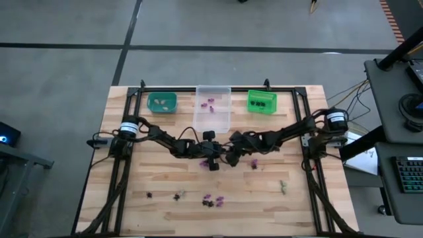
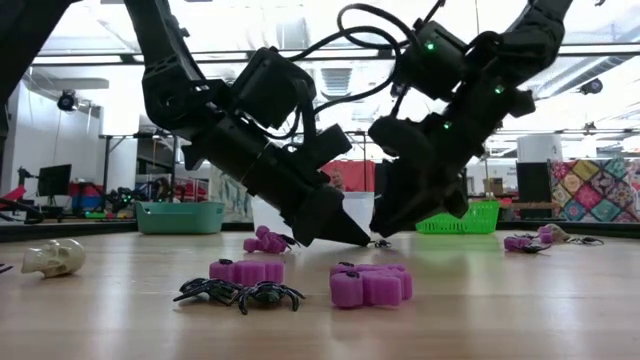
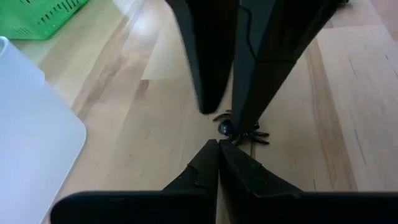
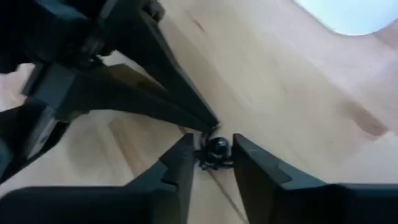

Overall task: Sort Halloween decoration
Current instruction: Put the black spider toy into the green bin

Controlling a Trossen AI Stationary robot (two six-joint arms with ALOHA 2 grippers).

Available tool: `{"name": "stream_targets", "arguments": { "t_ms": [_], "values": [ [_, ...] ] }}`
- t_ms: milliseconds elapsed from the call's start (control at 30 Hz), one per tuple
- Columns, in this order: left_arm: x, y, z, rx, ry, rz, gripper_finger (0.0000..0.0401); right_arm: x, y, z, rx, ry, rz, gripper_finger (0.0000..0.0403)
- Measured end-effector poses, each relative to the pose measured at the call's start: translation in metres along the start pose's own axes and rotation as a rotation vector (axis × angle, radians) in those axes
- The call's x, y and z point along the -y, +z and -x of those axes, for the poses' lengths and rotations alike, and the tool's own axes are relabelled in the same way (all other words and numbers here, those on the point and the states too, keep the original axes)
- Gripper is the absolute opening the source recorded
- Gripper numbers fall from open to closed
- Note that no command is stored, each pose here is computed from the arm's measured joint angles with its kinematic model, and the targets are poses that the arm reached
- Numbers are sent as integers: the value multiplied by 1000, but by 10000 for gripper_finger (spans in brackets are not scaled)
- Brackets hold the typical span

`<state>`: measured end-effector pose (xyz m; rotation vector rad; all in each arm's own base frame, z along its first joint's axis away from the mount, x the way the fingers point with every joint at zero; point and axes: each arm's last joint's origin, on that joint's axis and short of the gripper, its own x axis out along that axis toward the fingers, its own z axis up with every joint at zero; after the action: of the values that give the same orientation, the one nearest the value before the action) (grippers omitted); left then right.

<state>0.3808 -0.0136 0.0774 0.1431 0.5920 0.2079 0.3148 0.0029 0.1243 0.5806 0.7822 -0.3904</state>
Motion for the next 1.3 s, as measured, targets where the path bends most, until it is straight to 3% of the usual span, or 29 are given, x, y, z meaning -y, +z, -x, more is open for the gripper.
{"name": "stream_targets", "arguments": {
  "t_ms": [200,367,567,1033,1133,1300],
  "values": [
    [1,4,3,1,-12,-1,0,-1,5,13,-41,-38,-18,177],
    [1,9,9,13,-33,-1,0,2,0,16,-92,-69,-33,206],
    [3,12,6,63,-82,11,0,1,-2,16,-105,-53,-31,210],
    [-1,-4,-8,35,-47,24,0,1,-1,9,-67,-56,-56,210],
    [-1,-4,-8,30,-47,30,0,2,-2,9,-70,-68,-1,210],
    [0,-3,-6,28,-49,27,0,2,-1,12,-66,-77,191,210]
  ]
}}
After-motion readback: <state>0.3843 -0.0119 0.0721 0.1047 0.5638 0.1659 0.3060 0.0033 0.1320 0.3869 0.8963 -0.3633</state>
